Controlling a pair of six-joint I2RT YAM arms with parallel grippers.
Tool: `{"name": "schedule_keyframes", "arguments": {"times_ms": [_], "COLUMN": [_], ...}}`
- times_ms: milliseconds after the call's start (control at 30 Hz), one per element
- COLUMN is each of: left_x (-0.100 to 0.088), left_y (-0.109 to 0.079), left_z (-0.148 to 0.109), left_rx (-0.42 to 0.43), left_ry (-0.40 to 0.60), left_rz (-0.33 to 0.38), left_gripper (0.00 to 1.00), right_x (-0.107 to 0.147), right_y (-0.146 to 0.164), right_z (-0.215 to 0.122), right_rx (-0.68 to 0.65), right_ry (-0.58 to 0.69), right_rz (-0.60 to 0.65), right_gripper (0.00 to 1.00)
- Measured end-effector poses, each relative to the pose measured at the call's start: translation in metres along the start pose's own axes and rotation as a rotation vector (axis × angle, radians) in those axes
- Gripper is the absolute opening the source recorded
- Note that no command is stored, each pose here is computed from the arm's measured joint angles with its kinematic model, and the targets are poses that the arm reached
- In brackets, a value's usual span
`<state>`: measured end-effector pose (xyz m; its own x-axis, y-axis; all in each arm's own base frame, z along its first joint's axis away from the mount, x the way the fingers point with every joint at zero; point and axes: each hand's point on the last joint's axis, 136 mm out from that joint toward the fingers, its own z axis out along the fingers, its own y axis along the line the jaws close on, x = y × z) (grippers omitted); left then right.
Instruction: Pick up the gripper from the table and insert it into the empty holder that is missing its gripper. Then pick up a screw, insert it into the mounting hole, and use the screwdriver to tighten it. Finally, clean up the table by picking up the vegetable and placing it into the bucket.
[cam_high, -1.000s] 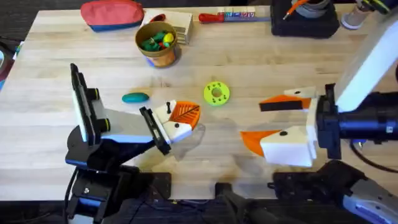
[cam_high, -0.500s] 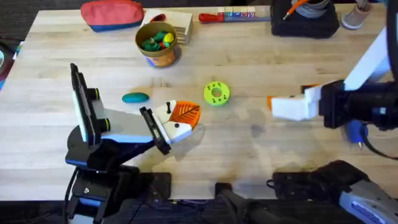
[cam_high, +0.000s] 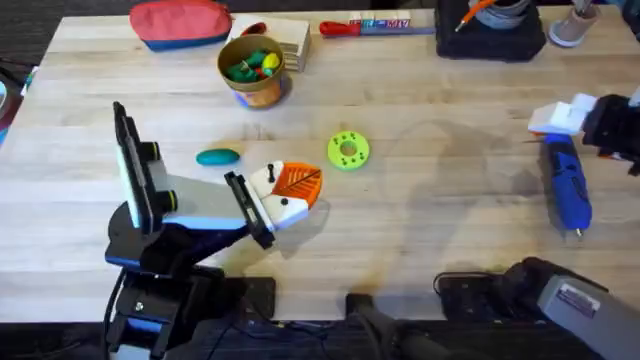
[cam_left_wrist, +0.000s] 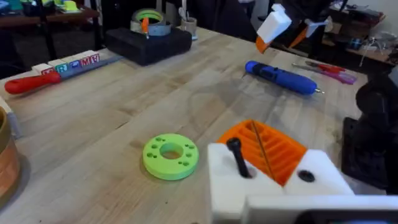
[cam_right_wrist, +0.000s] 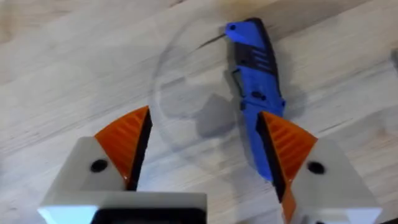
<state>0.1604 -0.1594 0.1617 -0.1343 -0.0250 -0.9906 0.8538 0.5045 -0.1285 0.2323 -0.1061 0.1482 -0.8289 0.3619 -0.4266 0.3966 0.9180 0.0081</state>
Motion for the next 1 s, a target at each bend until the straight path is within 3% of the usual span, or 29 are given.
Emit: {"name": "schedule_keyframes", "arguments": {"times_ms": [67, 100, 167, 500, 767, 1000], "left_x": [0.0, 0.0, 0.0, 0.0, 0.0, 0.0], "left_y": [0.0, 0.0, 0.0, 0.0, 0.0, 0.0], "left_z": [0.0, 0.0, 0.0, 0.0, 0.0, 0.0], "left_rx": [0.0, 0.0, 0.0, 0.0, 0.0, 0.0], "left_ry": [0.0, 0.0, 0.0, 0.0, 0.0, 0.0], "left_rz": [0.0, 0.0, 0.0, 0.0, 0.0, 0.0], "left_gripper": [0.006, 0.006, 0.006, 0.006, 0.006, 0.006], "right_x": [0.001, 0.007, 0.011, 0.007, 0.016, 0.01], "right_y": [-0.017, -0.03, -0.035, -0.055, -0.075, -0.074], "right_z": [0.018, 0.038, 0.046, 0.084, 0.107, 0.118], "right_rx": [0.024, 0.034, 0.036, 0.044, 0.047, 0.023], "right_ry": [0.055, 0.141, 0.184, 0.257, 0.315, 0.308], "right_rz": [0.007, -0.055, -0.108, -0.315, -0.3, -0.297], "right_gripper": [0.992, 0.992, 0.991, 0.991, 0.977, 0.883]}}
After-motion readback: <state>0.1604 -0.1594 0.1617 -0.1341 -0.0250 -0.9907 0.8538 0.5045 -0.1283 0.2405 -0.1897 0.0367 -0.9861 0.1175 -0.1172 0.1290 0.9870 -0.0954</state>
